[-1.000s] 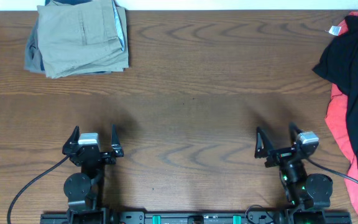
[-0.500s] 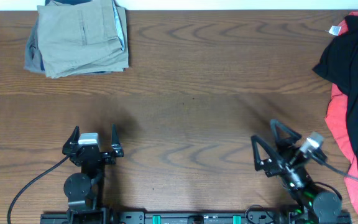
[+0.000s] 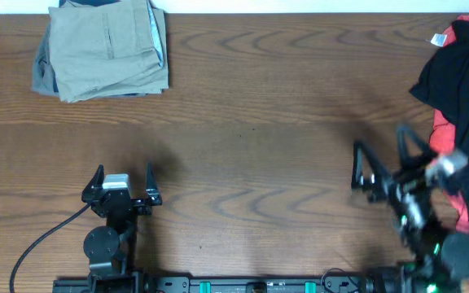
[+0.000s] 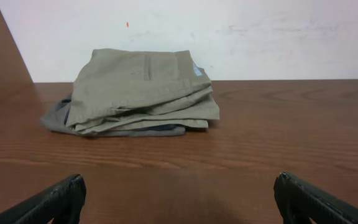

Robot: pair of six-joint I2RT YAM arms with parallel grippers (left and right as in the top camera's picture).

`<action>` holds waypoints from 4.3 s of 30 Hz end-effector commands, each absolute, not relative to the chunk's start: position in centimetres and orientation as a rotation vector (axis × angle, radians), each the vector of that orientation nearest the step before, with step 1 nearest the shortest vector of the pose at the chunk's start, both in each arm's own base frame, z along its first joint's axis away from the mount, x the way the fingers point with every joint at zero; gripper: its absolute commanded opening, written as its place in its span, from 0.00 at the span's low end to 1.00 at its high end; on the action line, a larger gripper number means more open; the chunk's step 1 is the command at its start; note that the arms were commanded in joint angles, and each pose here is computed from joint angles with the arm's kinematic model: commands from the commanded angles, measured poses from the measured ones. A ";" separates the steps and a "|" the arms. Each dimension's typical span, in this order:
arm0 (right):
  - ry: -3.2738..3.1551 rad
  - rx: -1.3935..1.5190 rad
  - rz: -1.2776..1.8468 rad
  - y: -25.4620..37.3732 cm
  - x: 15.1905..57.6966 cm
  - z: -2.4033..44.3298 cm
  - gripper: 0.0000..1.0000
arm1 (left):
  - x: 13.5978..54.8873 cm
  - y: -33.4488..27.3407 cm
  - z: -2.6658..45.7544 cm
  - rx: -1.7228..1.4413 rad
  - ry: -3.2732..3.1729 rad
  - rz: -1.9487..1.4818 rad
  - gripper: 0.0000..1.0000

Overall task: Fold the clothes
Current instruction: 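Reach the right gripper to the black shirt on the right pile, then grasp the black shirt with the right gripper and lift it, then carry the black shirt left and drop it at table center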

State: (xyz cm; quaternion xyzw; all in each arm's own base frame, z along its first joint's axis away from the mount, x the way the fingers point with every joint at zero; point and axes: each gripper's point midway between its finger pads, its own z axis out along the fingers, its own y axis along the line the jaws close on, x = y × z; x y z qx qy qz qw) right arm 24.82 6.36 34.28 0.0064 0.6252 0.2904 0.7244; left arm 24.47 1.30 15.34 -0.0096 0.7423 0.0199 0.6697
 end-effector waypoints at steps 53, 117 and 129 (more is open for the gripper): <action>2.761 0.211 -0.053 -21.4 46.3 6.5 0.88 | 24.4 1.3 13.9 -0.010 1.717 0.049 0.98; 1.851 0.683 -0.518 -21.7 38.8 42.0 0.01 | 24.4 1.3 13.9 -0.010 1.717 0.049 0.98; 1.751 0.200 0.073 -2.4 37.5 49.7 0.01 | 24.4 1.3 13.9 -0.010 1.717 0.049 0.98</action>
